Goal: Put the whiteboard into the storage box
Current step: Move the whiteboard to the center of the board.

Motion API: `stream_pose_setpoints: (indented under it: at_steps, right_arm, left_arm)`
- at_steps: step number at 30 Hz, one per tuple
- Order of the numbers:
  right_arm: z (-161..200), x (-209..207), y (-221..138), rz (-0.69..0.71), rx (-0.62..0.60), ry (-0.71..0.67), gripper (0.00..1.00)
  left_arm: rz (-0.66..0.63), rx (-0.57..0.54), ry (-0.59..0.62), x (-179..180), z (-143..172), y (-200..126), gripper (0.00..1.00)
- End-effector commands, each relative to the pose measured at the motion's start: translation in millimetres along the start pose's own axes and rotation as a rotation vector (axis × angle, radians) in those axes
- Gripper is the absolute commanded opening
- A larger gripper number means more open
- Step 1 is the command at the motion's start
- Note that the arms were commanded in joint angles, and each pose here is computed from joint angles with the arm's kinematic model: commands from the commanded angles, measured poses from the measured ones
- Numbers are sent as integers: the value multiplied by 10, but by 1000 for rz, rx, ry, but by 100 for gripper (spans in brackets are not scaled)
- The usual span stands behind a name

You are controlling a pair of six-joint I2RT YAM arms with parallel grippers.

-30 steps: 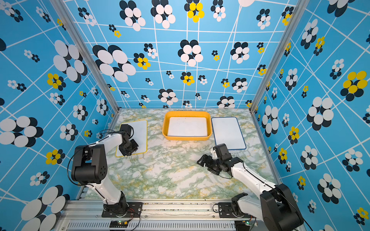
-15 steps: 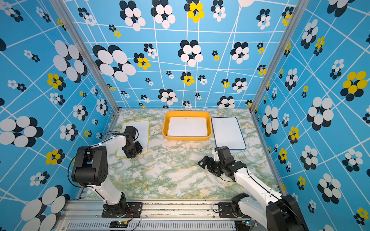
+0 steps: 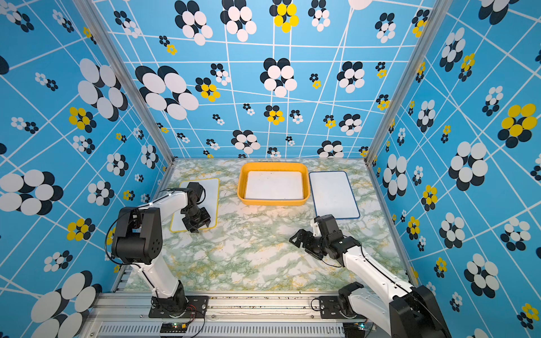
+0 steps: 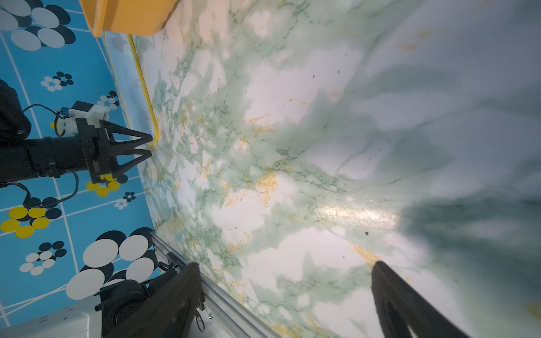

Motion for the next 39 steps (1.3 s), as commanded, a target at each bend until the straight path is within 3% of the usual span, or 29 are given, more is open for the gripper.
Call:
stream_pose_setpoints:
  at_steps: [1,7,17,27,39]
  right_arm:
    - [54,-52,7,16,19,-8,94]
    - [85,-88,16,17,36,-11,94]
    - [161,-158,-54,15,24,-25,94]
    - [219,-201,-146,25,6,-28,95]
    - [229,-210,-115,18,26,0,95]
  left_arm:
    - [-89,166,91,6,319,161,50]
    - [-185,269,234,-177,574,333,50]
    - [-174,336,394,-677,1074,543,50]
    - [-55,337,534,-1421,1445,780,49]
    - [193,285,542,-2314,1429,799,48]
Point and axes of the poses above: each gripper's point midway between its finger pads, its own y axis out along the fingers, its own x axis along the line the jaws close on, z = x × y, the point moved 8 cm from there along -y, back along the fingers, and after that the axes turned 11 degrees about y, right-handed, at the moved point
